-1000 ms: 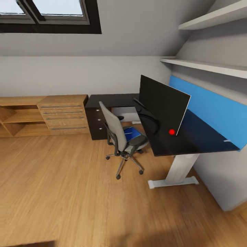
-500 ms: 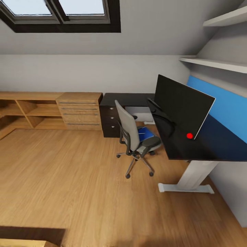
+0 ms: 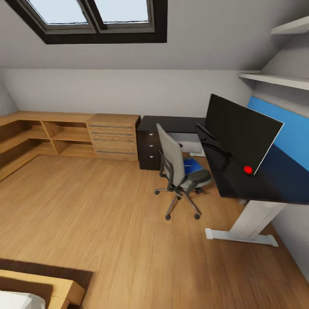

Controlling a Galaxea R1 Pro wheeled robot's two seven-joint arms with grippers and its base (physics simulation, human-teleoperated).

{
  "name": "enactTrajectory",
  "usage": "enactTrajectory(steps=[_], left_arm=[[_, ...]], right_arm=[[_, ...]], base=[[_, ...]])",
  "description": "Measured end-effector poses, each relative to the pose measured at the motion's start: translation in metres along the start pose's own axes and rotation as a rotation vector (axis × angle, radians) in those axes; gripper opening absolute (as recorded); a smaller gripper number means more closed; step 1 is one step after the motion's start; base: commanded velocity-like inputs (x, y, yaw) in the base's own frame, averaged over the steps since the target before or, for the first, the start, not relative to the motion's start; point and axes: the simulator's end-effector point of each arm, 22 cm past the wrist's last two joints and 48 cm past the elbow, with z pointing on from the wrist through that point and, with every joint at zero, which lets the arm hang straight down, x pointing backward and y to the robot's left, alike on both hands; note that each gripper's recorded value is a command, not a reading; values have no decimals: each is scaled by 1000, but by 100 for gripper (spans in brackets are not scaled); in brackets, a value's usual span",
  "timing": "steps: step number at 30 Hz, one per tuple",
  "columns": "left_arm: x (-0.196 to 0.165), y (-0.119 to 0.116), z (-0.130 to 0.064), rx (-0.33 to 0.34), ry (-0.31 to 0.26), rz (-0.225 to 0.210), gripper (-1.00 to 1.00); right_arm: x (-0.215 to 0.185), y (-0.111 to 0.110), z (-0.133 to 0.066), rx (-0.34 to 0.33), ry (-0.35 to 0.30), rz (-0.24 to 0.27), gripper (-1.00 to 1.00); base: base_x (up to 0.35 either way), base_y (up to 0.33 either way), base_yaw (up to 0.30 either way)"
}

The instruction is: In the bedroom, organize the workspace by keeping the computer under the desk, ensuring the monitor is on the desk, placing the keyboard on the desk next to the monitor, placing the mouse on the desk next to the keyboard, moving the folder from the swivel chair onto the desk next to the mouse, stacking the notebook on top of the folder with the pen on top of the notebook, and positioning the swivel chair next to the desk.

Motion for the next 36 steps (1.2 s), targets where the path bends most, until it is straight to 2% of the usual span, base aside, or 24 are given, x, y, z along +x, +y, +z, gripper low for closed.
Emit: enactTrajectory(steps=[7,21,36], left_arm=[[-4,0,0,0,-12,-2,100],[-11,-1,1,3,-31,-5,100],[-17,-4,2,9,-48,-8,100]], right_arm=[[-4,-1,1,-2,-12,-1,100],[-11,0,3,-8,-31,-1,100],[-18,0,4,-8,-49,3,100]], base=[[-200,50,-141],[-4,10,-207],[193,105,-225]])
